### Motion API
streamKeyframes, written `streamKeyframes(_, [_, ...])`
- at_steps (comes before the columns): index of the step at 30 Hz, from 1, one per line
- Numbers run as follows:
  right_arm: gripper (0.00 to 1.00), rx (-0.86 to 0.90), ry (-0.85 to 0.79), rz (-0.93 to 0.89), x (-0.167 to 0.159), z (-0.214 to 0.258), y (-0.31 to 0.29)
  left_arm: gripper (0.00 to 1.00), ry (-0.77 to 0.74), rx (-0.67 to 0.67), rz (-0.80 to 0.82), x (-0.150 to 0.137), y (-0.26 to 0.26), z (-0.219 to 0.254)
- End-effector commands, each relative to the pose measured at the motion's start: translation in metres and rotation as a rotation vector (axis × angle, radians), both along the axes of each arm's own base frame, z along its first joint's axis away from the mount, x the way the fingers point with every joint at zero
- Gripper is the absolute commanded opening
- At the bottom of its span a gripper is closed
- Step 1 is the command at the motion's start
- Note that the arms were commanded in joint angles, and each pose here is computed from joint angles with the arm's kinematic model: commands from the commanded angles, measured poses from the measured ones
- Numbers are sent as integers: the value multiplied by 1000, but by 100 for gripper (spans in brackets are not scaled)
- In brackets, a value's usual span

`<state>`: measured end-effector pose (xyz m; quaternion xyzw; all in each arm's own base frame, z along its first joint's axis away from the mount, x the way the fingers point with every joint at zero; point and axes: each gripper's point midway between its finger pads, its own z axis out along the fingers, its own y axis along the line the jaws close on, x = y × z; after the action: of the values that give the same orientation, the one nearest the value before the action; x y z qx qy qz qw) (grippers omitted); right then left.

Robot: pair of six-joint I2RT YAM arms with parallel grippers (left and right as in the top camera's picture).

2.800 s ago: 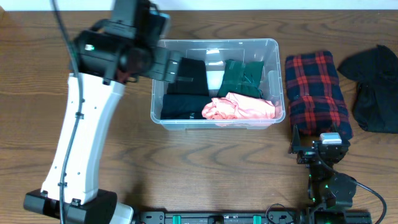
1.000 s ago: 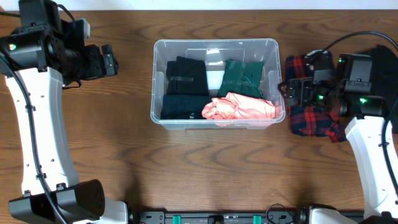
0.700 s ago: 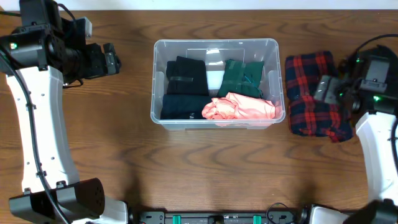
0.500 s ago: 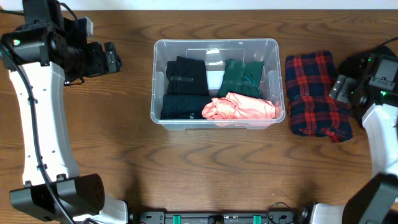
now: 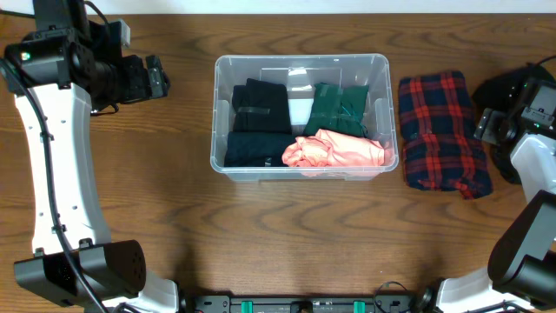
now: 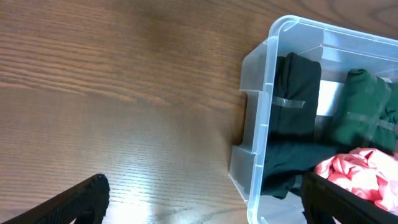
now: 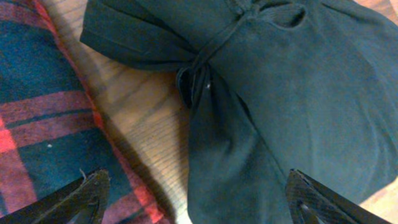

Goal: Pack container
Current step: 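Reach right gripper to the black garment and grasp it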

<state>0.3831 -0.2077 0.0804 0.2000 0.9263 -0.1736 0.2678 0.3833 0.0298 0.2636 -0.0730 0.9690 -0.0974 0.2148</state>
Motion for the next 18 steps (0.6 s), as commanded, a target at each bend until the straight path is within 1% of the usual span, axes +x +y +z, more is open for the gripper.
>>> streamKeyframes(1, [88,-34,31,3,2,-7,-11,98,8,-17,5,2,-1,-4])
streamKeyframes(8, [89,-80,85,-5,1,-26,-21,98,8,-17,5,2,-1,-4])
streamKeyframes(18, [85,-121,60,16,16,-37,-31,98,16,-18,5,0,-1,-5])
